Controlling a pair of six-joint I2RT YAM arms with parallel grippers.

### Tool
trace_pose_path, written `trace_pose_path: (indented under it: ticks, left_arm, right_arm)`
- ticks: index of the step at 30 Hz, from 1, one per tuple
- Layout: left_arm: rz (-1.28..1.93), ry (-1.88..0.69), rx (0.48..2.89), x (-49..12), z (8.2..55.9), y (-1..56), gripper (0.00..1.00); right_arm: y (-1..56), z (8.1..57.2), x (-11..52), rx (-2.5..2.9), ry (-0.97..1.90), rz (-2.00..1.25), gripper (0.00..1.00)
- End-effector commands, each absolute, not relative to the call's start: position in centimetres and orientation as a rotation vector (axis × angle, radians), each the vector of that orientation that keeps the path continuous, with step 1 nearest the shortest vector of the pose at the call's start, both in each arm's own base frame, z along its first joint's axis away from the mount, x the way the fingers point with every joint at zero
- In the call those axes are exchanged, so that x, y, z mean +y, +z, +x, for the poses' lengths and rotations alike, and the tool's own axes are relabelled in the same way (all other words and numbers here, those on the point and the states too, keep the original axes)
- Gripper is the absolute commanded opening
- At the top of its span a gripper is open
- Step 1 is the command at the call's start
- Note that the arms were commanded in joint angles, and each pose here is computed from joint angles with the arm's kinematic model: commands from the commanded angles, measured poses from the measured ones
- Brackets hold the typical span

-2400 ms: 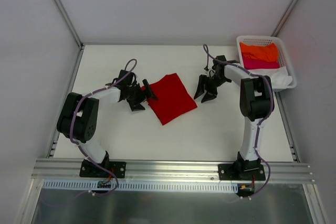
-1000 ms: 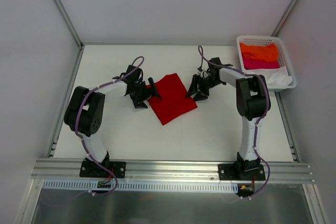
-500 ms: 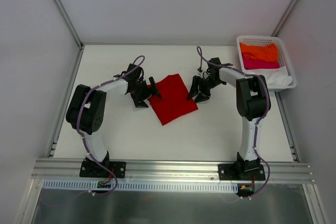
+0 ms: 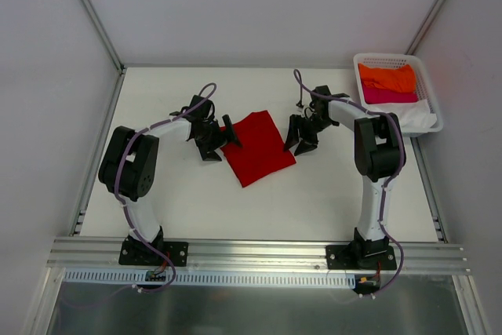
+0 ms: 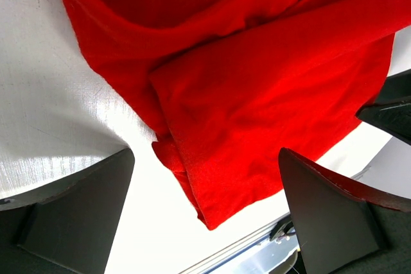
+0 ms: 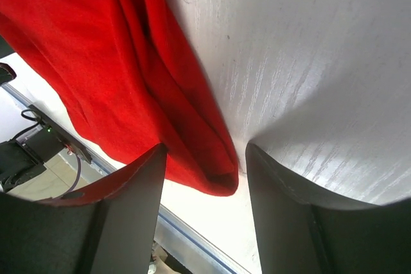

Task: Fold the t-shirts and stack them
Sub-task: Put the neatly folded tshirt into the corner of the board with the left arm

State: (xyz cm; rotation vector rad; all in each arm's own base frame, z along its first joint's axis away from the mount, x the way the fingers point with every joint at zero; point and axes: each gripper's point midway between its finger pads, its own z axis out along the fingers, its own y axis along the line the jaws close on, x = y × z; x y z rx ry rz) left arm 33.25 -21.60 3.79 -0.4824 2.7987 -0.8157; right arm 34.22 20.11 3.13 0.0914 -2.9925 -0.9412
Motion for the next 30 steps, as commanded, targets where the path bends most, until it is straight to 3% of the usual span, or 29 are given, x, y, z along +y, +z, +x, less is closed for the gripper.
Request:
trace_pose_path:
  ticks: [1,12,15,19,25,28,29,30]
  left_arm:
    - [-0.457,-0.732,2.880,-21.1,31.9,1.6,0.99]
    - [-0.367,-0.828,2.875,-23.4,32.6,1.6,0.99]
    - [-0.372,-0.816,2.874,-23.2,32.6,1.6,0.97]
    - [-0.378,-0.789,2.888,-23.0,32.5,1.5,0.72]
    - [-0.379,-0.708,2.927,-22.2,32.3,1.3,0.46]
    - [-0.388,-0.677,2.940,-21.8,32.2,1.3,0.24]
    - [-0.391,-0.650,2.940,-21.6,32.3,1.2,0.12]
    - [-0.395,-0.630,2.949,-21.4,32.1,1.2,0.09]
  right_arm:
    - [4.2,34.4,20.9,-2.978,-0.989,0.134,0.56]
    - [3.8,34.4,22.4,-2.919,-1.052,0.144,0.56]
    - [3.9,34.5,22.4,-2.917,-1.060,0.147,0.51]
    - [3.7,34.4,22.5,-2.902,-1.067,0.136,0.25]
    - [3.5,34.3,22.8,-2.884,-1.085,0.136,0.13]
    - [3.4,34.3,23.1,-2.858,-1.107,0.130,0.09]
    - [3.5,34.4,23.4,-2.849,-1.122,0.132,0.07]
    - [3.5,34.4,23.5,-2.840,-1.125,0.125,0.04]
